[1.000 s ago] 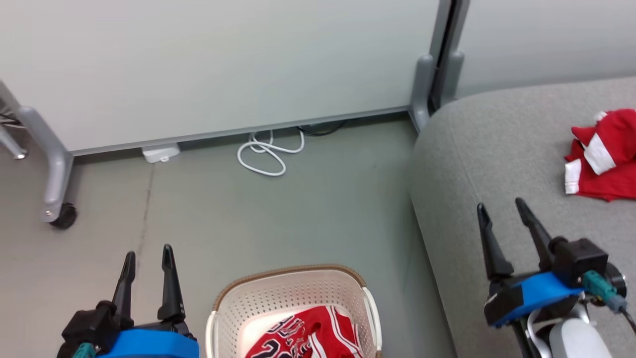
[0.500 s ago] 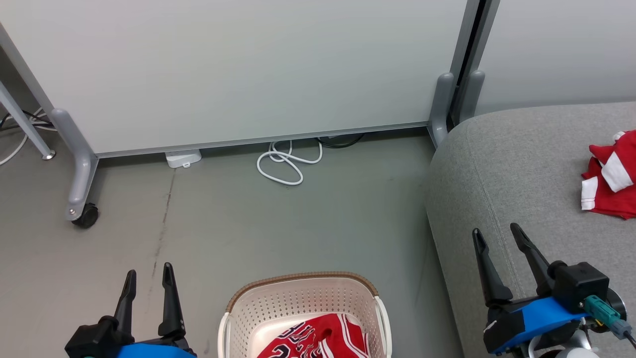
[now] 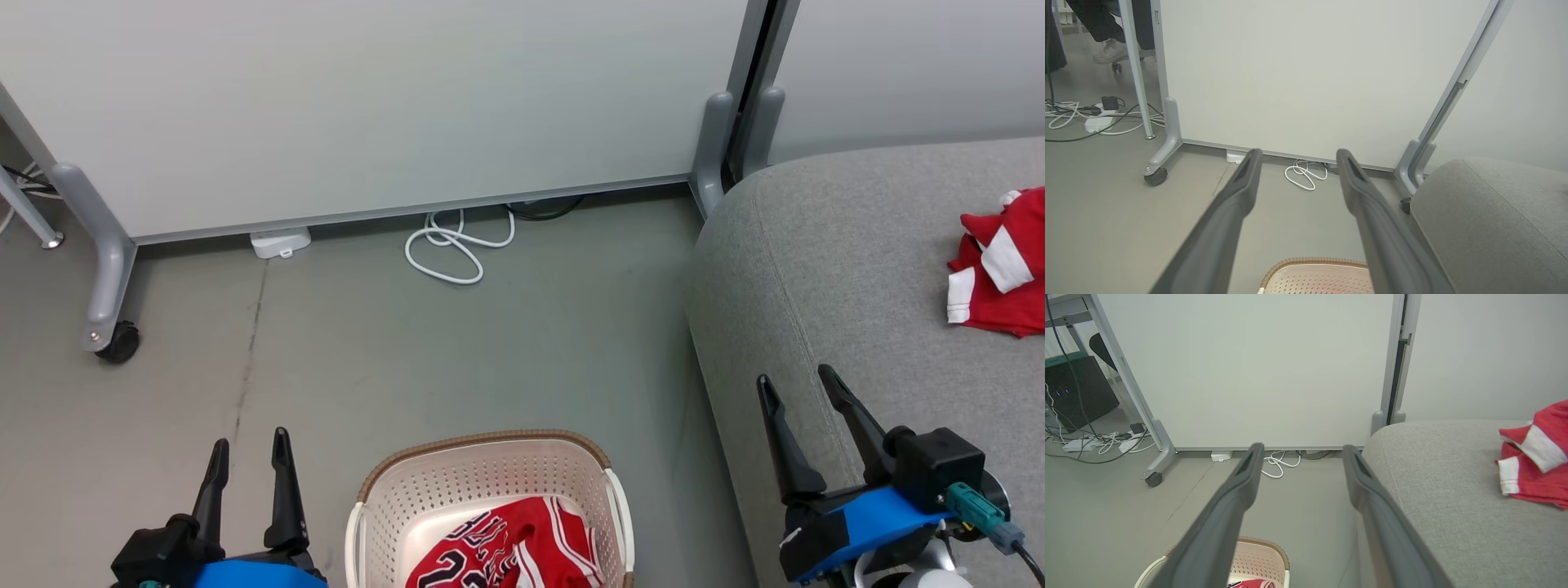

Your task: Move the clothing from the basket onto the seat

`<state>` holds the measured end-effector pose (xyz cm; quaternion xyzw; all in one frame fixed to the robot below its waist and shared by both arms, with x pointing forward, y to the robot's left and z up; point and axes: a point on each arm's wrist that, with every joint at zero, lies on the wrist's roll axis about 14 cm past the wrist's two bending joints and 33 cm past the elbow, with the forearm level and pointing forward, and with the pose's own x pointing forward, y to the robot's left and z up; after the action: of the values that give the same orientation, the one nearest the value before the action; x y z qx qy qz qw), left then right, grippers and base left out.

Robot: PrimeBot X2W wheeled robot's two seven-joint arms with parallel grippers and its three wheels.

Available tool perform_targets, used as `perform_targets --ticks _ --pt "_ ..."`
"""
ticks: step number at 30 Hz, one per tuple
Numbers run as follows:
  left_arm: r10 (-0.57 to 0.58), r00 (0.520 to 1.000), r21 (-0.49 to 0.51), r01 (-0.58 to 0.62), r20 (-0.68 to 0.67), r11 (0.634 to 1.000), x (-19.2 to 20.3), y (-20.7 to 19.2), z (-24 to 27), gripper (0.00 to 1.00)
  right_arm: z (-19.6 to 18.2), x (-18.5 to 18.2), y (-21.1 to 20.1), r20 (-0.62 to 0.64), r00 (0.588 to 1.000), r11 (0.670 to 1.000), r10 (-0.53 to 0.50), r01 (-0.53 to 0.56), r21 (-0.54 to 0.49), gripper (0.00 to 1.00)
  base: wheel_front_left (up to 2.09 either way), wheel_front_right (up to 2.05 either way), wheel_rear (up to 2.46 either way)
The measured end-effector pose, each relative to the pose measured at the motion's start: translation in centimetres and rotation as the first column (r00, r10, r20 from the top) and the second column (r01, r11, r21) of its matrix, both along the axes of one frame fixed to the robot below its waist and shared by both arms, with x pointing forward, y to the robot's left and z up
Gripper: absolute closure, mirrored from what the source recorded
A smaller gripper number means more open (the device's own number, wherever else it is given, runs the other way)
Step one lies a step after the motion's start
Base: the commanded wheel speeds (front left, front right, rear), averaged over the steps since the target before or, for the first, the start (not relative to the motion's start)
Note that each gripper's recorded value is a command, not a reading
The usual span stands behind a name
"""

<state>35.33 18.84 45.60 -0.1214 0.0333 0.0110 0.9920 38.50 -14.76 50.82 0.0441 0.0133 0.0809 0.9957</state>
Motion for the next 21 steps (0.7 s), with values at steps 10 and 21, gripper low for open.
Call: perform_targets --ticks 10,21 --pt "-0.141 0.979 -0.013 0.141 -0.144 0.99 4.2 -4.3 -5.2 0.0 -1.7 2.0 -0.7 -0.033 0.999 1.0 -0.019 0.019 -0.007 0.0 0.0 0.0 0.0" --pt "-0.355 0.782 -0.127 0.339 -0.513 0.932 5.1 -11.7 -18.4 0.0 -5.8 4.8 -0.6 -0.108 0.994 1.0 -0.009 0.007 -0.018 0.0 0.0 0.0 0.0"
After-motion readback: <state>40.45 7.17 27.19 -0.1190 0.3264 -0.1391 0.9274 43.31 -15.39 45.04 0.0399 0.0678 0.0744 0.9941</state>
